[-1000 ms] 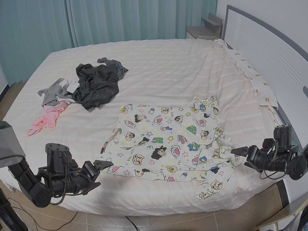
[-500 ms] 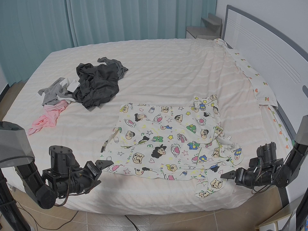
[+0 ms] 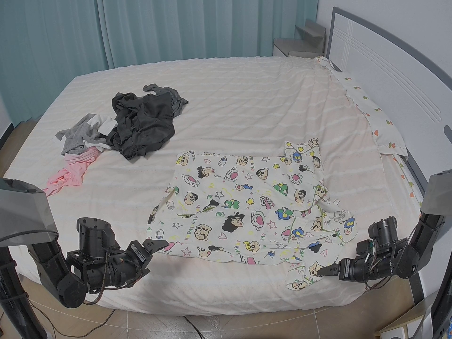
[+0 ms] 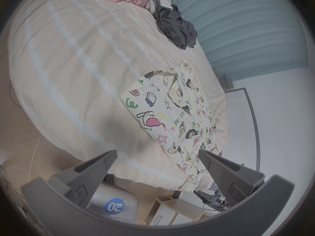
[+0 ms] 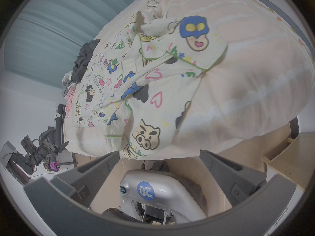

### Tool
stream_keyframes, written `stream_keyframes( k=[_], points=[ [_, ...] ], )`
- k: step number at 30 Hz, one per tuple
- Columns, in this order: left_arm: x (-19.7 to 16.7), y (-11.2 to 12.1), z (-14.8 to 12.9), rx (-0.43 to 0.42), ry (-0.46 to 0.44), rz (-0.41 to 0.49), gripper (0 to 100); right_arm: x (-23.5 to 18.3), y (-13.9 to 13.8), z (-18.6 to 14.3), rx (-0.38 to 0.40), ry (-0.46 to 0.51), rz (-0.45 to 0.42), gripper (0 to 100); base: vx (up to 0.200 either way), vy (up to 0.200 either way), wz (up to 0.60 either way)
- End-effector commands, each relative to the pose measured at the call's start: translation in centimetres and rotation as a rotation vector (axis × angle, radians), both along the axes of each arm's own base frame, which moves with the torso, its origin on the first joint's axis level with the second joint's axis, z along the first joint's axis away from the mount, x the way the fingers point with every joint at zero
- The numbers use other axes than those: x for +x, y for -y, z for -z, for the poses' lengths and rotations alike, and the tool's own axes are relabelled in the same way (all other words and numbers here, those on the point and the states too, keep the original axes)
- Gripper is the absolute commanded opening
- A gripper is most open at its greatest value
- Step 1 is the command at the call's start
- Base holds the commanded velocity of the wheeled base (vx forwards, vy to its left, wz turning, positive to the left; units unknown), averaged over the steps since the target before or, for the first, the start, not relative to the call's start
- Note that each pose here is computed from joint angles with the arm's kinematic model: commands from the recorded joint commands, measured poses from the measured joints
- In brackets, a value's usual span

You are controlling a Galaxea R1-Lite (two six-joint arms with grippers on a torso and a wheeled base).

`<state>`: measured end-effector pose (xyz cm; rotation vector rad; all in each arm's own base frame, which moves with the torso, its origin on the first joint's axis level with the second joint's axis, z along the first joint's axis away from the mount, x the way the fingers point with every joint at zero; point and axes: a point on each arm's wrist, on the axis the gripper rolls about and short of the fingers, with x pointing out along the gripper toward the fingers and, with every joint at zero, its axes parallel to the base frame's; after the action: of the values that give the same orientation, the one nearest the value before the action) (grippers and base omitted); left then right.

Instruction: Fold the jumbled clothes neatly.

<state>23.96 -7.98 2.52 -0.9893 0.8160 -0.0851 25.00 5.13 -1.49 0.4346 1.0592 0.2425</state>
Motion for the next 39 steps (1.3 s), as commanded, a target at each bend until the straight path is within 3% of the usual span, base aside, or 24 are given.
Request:
stream_keyframes(
  k=[1,13,14,29,32,39],
  points=[
    [0.0,0.0,0.0,0.003,0.000,-0.004,100,0.5,-0.8,0.5,0.003,-0.004,-0.023,100,0.000,0.000,0.00],
    [0.1,0.0,0.1,0.011,0.002,-0.016,100,2.3,-2.7,0.9,0.082,-0.028,0.042,100,0.000,0.000,0.00],
    [0.1,0.0,0.1,0.011,0.002,-0.016,100,2.3,-2.8,1.0,0.081,-0.030,0.043,0,0.000,0.000,0.00],
    [0.2,0.0,0.0,0.017,0.013,-0.027,100,1.9,-2.8,0.6,0.059,-0.024,0.057,0,0.000,0.000,0.00],
    [0.5,0.1,-0.2,0.040,0.033,-0.058,100,0.9,-2.4,-0.2,0.061,-0.021,0.060,0,0.000,0.000,0.00],
    [1.7,1.6,0.6,0.084,0.046,-0.018,100,-1.6,-1.5,-1.3,0.054,-0.031,0.057,0,0.000,0.000,0.00]
  ],
)
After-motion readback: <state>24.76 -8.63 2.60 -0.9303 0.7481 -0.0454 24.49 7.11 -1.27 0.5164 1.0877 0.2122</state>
